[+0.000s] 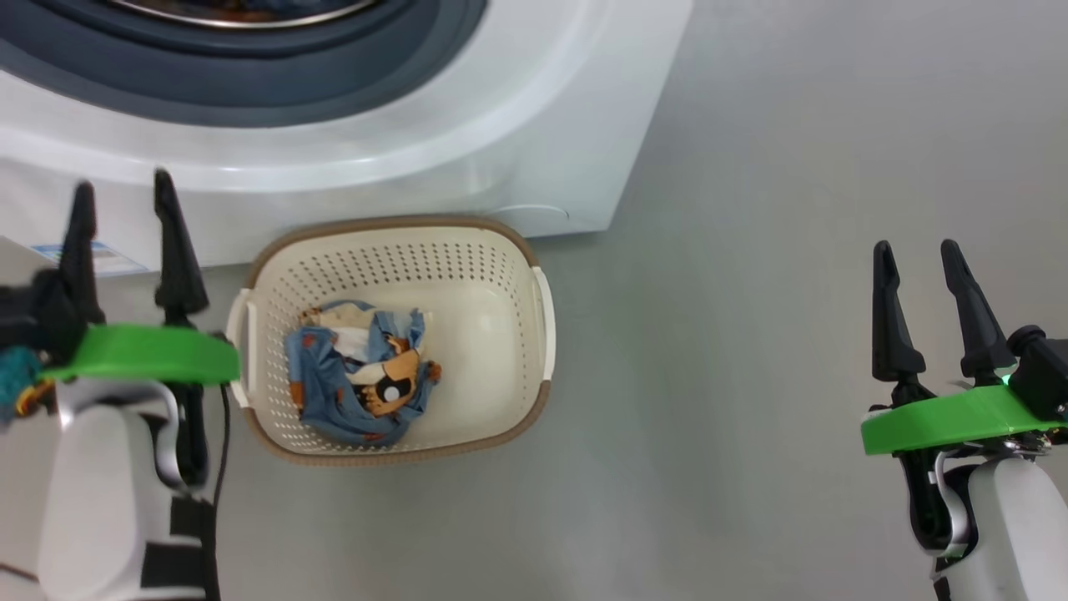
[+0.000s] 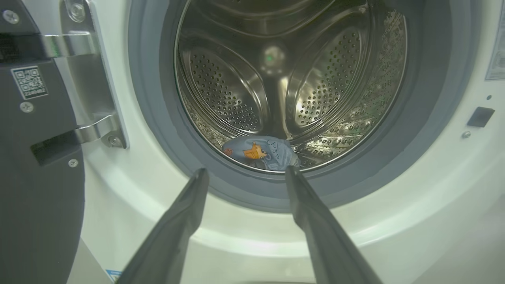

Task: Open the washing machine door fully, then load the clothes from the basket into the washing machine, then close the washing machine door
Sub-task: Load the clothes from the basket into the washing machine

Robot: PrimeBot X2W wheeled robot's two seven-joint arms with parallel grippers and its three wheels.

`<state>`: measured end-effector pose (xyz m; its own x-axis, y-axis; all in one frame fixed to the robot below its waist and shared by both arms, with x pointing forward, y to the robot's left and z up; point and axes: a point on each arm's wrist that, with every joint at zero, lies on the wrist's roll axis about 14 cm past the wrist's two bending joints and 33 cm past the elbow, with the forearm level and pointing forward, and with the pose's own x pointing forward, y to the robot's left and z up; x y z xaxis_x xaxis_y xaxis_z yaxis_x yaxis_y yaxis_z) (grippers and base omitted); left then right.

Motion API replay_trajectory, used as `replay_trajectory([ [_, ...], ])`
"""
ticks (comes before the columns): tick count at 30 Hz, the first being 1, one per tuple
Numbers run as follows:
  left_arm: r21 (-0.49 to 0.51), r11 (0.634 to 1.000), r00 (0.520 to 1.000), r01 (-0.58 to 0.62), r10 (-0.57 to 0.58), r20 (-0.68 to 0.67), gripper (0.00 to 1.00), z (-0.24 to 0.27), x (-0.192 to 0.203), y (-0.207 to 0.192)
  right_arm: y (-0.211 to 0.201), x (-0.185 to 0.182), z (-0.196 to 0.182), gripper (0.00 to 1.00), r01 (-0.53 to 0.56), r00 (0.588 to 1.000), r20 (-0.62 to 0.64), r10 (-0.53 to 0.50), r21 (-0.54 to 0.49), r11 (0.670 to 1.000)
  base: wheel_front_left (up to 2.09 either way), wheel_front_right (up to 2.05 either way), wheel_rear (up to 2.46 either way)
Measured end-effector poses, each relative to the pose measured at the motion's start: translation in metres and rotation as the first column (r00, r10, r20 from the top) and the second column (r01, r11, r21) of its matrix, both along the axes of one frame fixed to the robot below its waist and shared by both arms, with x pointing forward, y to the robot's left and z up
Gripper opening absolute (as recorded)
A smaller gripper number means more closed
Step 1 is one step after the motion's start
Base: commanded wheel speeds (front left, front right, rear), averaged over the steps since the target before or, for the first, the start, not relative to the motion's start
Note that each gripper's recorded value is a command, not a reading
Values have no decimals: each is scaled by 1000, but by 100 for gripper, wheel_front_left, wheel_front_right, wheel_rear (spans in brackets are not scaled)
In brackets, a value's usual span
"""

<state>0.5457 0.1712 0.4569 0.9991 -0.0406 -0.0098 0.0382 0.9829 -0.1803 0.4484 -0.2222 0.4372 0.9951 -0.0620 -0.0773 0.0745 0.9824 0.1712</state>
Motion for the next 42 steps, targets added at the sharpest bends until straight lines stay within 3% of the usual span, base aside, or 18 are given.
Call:
replay_trajectory([
  [25,9,999,998,-54,54,-12,100,11,-102,25,9,-40,21,100,-42,999,23,42,-9,999,0,0,0],
  [42,20,997,997,-73,73,-20,100,9,-138,33,8,-53,27,100,-40,999,34,40,-13,999,0,0,0],
])
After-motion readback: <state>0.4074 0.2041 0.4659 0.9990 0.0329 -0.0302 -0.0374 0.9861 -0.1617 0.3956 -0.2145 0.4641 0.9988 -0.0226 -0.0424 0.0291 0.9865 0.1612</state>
